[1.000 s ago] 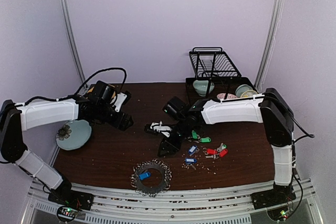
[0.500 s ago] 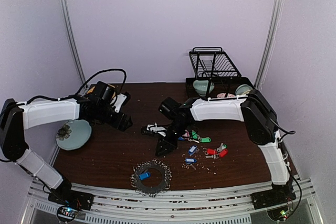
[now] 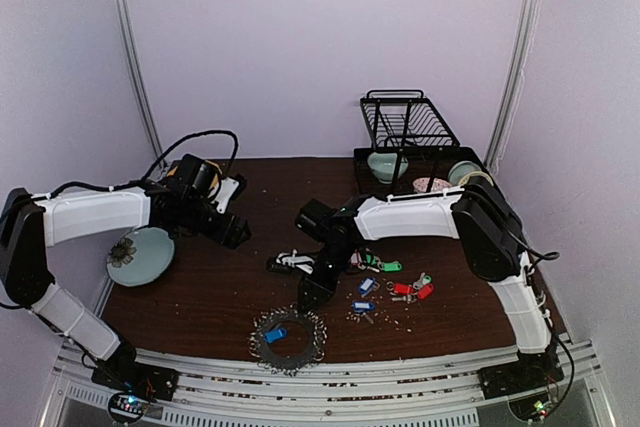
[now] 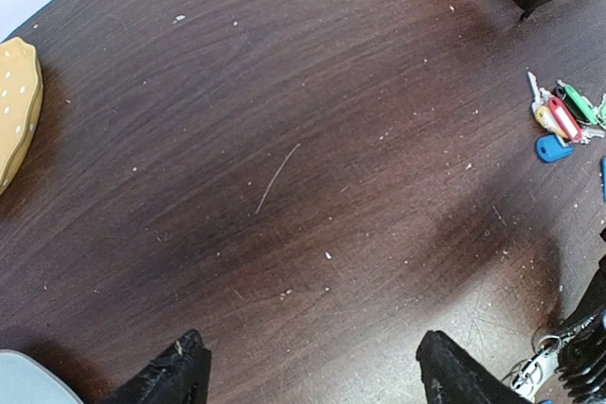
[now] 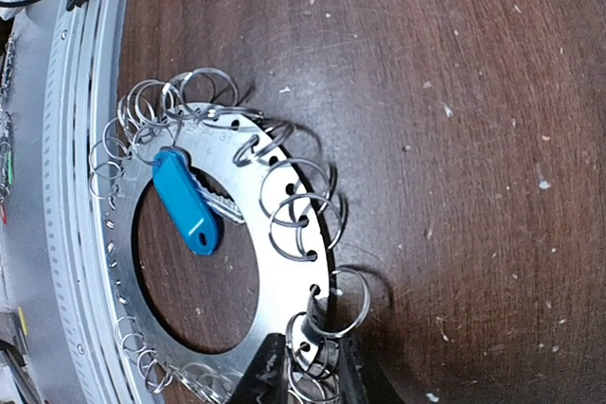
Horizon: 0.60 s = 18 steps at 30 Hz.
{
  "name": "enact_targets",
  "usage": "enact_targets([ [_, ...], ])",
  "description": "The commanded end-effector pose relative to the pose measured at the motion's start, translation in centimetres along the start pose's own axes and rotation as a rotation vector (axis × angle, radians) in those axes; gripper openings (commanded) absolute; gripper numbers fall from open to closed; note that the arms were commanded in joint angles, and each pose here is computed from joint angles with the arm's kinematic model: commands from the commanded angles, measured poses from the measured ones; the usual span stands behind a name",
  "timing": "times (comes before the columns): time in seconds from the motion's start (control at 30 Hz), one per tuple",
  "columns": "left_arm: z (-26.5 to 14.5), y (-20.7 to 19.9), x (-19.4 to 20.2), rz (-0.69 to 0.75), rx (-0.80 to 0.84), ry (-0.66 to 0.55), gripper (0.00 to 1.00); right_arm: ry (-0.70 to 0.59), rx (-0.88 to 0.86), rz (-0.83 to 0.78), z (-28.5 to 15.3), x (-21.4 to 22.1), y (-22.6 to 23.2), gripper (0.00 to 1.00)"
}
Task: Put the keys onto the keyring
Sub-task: Pick up the key storage ring from the center of the board.
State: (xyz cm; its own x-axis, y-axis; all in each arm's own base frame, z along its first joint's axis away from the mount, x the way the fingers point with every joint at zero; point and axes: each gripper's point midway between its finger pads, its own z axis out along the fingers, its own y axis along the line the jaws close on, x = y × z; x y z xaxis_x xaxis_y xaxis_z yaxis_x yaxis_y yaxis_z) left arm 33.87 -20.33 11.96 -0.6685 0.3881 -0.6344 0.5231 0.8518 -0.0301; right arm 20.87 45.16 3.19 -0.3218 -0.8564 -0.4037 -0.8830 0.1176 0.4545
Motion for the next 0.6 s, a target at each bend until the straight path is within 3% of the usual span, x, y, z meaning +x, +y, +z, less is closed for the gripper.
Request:
enact_targets([
  [0.0, -0.93, 0.16, -1.16, -0.004, 0.016, -0.04, 0.79, 0.036, 0.008, 0.048, 0.57, 0.53, -0.35, 0.2],
  [0.17, -0.97, 0.48, -1.19, -0.017, 0.022, -0.043, 0.79, 0.034, 0.007, 0.052, 0.7, 0.48, -0.45, 0.21],
  [0.47, -0.81, 0.39, -1.03, -0.03, 0.049, -0.039, 0.79, 0.027, -0.013, 0.027, 0.52, 0.52, -0.03, 0.0],
  [0.57, -0.89, 0.27, -1.12, -0.029, 0.056, -0.046, 0.79, 0.02, -0.021, 0.025, 0.46, 0.54, 0.12, 0.0],
])
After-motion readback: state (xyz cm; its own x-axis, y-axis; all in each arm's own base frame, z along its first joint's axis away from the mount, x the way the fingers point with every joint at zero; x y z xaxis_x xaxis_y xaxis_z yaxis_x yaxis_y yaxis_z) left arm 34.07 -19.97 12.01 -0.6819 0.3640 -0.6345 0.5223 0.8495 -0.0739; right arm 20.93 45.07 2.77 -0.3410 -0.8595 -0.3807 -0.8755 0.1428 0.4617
